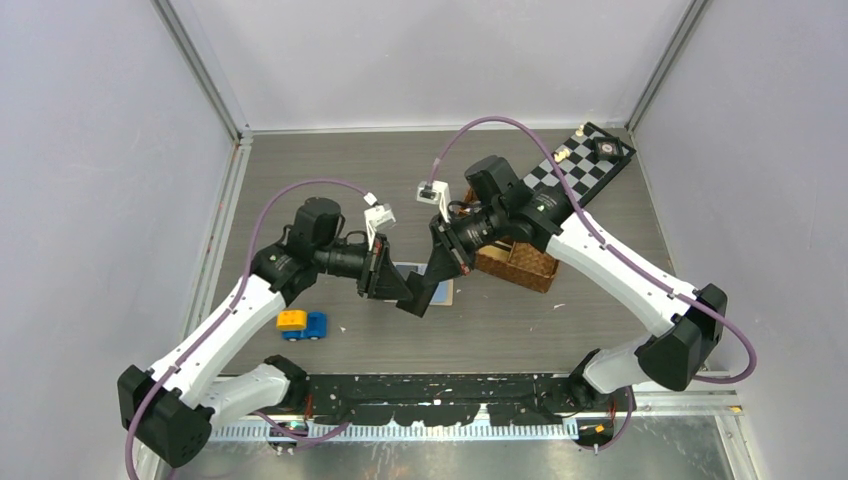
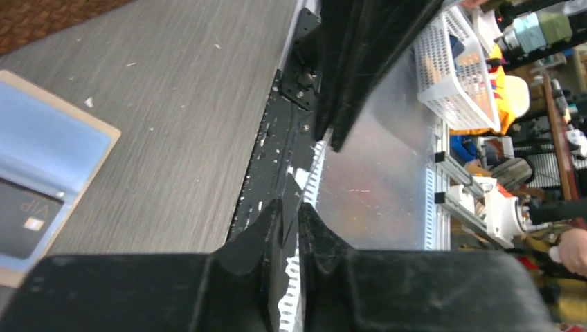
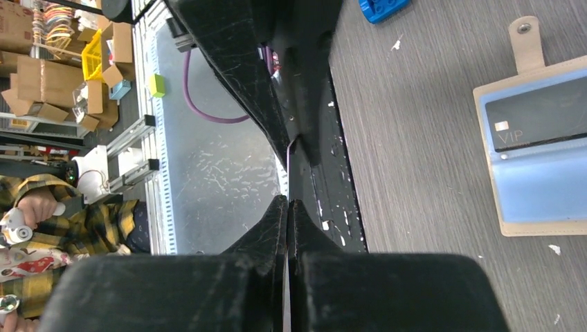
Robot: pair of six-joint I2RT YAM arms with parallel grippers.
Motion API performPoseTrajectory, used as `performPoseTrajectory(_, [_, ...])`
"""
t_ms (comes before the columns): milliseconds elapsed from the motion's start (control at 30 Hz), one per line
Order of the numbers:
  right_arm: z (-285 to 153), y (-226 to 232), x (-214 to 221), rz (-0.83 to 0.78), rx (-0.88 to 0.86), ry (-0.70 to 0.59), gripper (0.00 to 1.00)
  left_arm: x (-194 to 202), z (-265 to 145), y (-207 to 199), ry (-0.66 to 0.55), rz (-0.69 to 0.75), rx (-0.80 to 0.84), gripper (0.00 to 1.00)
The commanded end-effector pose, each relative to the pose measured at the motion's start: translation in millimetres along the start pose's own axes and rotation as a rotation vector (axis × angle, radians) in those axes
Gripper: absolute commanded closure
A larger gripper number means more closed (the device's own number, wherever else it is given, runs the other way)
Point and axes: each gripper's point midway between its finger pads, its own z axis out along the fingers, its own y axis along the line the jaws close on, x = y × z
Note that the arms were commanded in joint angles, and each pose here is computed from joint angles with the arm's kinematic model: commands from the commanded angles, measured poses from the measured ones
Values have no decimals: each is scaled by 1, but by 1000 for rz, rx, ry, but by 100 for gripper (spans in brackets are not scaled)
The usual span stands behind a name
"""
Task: Put the credit cards into the card holder
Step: Insert the credit card into the card holder.
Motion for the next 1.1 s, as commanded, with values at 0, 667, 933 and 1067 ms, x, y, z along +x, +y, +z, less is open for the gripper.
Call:
performPoseTrajectory(0, [-1,8,-3,-23,-27,-1,98,-8,4,-12,-21,33,73,97])
performPoseTrajectory(667, [15,-151,26,614,559,-430,61,20,23,150,-114,-439,-483,100])
performPoseTrajectory(933, [40,-196,62,691,742,-377,65,39,35,176,-51,-480,-500,100])
performPoseTrajectory(1067, [45,-214,77,715,826,-365,65,44,38,185,-39,-491,-504,100])
